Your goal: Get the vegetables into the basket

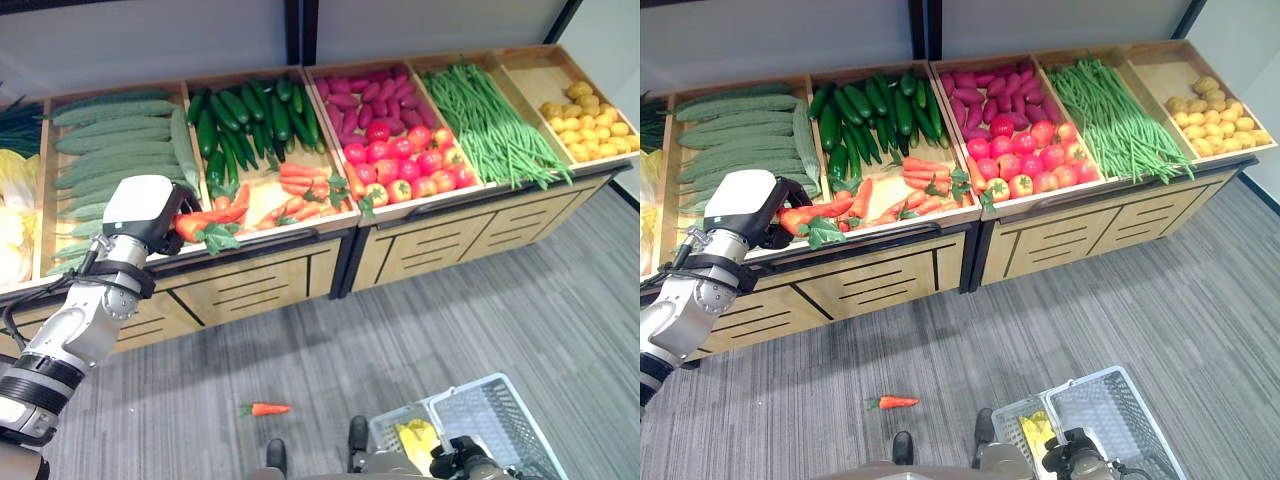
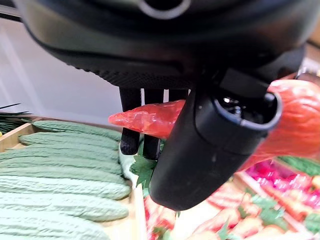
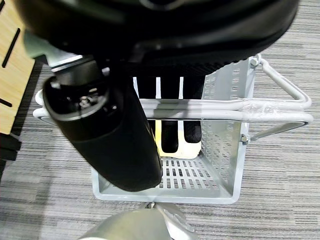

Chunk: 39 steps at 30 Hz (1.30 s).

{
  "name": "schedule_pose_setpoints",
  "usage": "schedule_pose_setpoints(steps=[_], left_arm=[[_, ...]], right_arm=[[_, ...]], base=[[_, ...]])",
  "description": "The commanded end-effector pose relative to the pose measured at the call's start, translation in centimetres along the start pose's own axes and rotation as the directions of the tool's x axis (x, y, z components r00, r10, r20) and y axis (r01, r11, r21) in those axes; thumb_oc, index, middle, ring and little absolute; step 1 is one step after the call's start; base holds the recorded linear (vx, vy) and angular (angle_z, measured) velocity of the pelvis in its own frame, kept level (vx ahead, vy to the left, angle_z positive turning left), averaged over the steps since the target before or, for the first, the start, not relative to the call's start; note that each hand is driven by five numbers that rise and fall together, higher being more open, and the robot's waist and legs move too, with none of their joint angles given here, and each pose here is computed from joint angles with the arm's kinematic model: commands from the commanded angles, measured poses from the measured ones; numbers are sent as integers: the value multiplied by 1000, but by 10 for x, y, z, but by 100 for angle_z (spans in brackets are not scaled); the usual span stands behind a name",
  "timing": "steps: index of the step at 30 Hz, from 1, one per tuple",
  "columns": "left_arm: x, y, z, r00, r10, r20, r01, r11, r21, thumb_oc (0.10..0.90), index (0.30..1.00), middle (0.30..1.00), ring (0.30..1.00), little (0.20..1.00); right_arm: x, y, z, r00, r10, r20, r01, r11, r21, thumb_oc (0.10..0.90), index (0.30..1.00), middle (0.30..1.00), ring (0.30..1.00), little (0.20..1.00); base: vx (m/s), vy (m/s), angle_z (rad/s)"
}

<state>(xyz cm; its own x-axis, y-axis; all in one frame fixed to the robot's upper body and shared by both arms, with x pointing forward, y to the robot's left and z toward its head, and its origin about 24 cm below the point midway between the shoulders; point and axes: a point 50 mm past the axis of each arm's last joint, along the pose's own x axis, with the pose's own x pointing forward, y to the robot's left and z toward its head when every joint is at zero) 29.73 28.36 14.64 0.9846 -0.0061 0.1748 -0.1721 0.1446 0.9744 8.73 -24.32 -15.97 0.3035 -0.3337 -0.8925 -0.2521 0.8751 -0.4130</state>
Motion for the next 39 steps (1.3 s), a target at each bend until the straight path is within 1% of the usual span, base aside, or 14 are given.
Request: schedule_pose_setpoints(steps=[1,5,8,13,17,26,34,36,39], left_arm=[[12,63,9,961,272,59,-274,961,30,400,300,300,300,300],[6,60,12,962,266,66,-268,963,20,400,300,300,300,300],[7,57,18,963,256,85,-257,966,0,400,300,300,300,300],[11,55,23,964,246,99,-245,969,-20,400,300,300,300,300],[20,55,36,961,241,135,-236,970,-48,400,300,300,300,300],[28,48,52,959,227,171,-212,972,-99,400,300,300,300,300],[24,43,47,965,227,134,-209,969,-132,400,300,300,300,300],[22,45,42,965,237,116,-221,966,-137,400,300,300,300,300],[14,39,31,971,230,68,-218,964,-152,400,300,300,300,300]], right_arm=[[-1,-5,-23,997,-2,-78,-3,998,-63,400,300,300,300,300],[-2,-1,-25,996,8,-87,-14,998,-68,400,300,300,300,300],[-2,-4,-27,996,5,-90,-11,998,-67,400,300,300,300,300],[-2,-5,-27,996,0,-92,-5,998,-57,400,300,300,300,300],[-2,-8,-31,994,-15,-105,13,1000,-22,400,300,300,300,300],[-1,-13,-29,995,-38,-97,34,998,-46,400,300,300,300,300],[-1,-9,-19,998,-30,-56,25,995,-99,400,300,300,300,300],[0,-8,-18,998,-29,-53,23,993,-119,400,300,300,300,300],[0,-11,-12,999,-34,-32,28,987,-156,400,300,300,300,300]], base=[[-72,84,4],[-46,67,2],[-39,99,1],[-42,119,-1],[-69,238,-16],[-55,163,-32],[-13,-3,-56],[34,-171,-35],[57,-217,-55]])
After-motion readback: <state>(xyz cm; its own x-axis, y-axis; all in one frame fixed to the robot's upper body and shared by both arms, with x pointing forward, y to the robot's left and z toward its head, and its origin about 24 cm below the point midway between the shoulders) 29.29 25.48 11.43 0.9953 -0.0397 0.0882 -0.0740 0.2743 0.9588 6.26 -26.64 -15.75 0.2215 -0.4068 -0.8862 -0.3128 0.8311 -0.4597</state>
